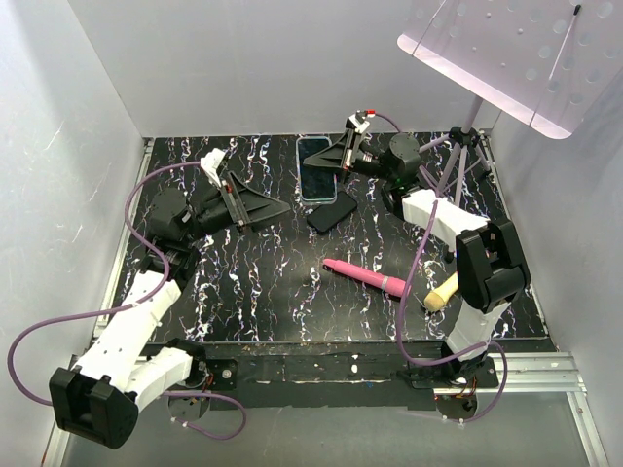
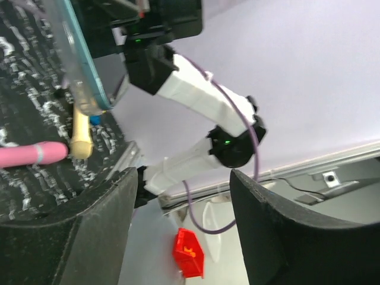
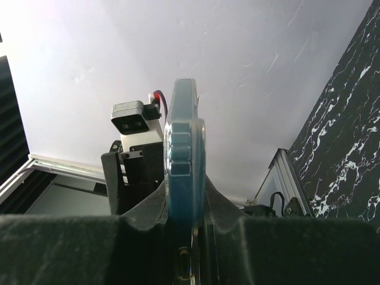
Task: Take the phone out of the phone case
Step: Remove the phone case from the phone.
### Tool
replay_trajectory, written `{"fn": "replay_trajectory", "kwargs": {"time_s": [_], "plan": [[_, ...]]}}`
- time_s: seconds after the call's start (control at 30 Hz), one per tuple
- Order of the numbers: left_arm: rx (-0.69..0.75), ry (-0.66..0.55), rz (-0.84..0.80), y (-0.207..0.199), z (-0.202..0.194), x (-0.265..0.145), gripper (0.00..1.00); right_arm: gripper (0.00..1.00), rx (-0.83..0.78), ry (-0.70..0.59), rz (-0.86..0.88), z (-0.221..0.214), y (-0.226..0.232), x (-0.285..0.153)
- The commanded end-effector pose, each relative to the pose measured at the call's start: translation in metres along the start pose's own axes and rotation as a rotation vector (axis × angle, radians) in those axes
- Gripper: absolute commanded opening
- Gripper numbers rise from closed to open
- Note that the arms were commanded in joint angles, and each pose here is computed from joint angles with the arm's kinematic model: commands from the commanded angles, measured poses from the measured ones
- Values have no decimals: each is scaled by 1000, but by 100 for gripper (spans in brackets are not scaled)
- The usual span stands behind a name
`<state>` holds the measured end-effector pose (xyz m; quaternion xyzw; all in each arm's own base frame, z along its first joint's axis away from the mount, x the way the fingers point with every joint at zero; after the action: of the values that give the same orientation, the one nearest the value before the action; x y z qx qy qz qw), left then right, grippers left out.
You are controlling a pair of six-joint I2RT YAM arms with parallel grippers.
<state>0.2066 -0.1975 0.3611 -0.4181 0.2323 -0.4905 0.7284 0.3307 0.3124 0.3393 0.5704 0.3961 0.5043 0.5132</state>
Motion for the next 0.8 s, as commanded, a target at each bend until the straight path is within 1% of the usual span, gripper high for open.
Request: {"fn": "replay_trajectory", "kwargs": {"time_s": [0.0, 0.13, 0.23, 0.37, 0.5, 0.57, 0.67, 0.73, 0.77], "plan": [[-74, -44, -149, -31, 10, 0, 61, 1, -108, -7, 80, -4, 38, 6], [-99, -53, -190, -32, 11, 14, 58, 1, -105, -16, 75, -6, 37, 5], [-125, -44, -188, -27, 9, 25, 53, 1, -100, -24, 65, -7, 34, 4], [-138, -38, -172, -18, 9, 34, 50, 1, -95, -35, 71, -7, 36, 2], [-134, -54, -90, -8, 7, 33, 51, 1, -80, -71, 61, -7, 36, 0], [-131, -71, -33, -1, 6, 32, 54, 1, -77, -89, 60, -7, 35, -2], [-146, -90, -3, 6, 6, 32, 56, 1, -74, -102, 65, -8, 36, -3], [-163, -107, 21, 13, 6, 33, 56, 1, -77, -96, 69, -8, 38, -3], [-165, -115, 27, 15, 7, 34, 54, 1, -79, -96, 72, -9, 39, -3]]}}
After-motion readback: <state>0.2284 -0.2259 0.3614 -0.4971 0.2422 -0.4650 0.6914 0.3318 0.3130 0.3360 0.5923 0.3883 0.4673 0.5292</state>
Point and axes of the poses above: each gripper's point midway between its finger pads, its own x axis out along the fingers, its own y axis along the line the jaws close on, z = x × y, the point moved 4 cm from there along -x, back along the fingers, and after that the axes turned 8 degrees about x, right-handed, at the moved point
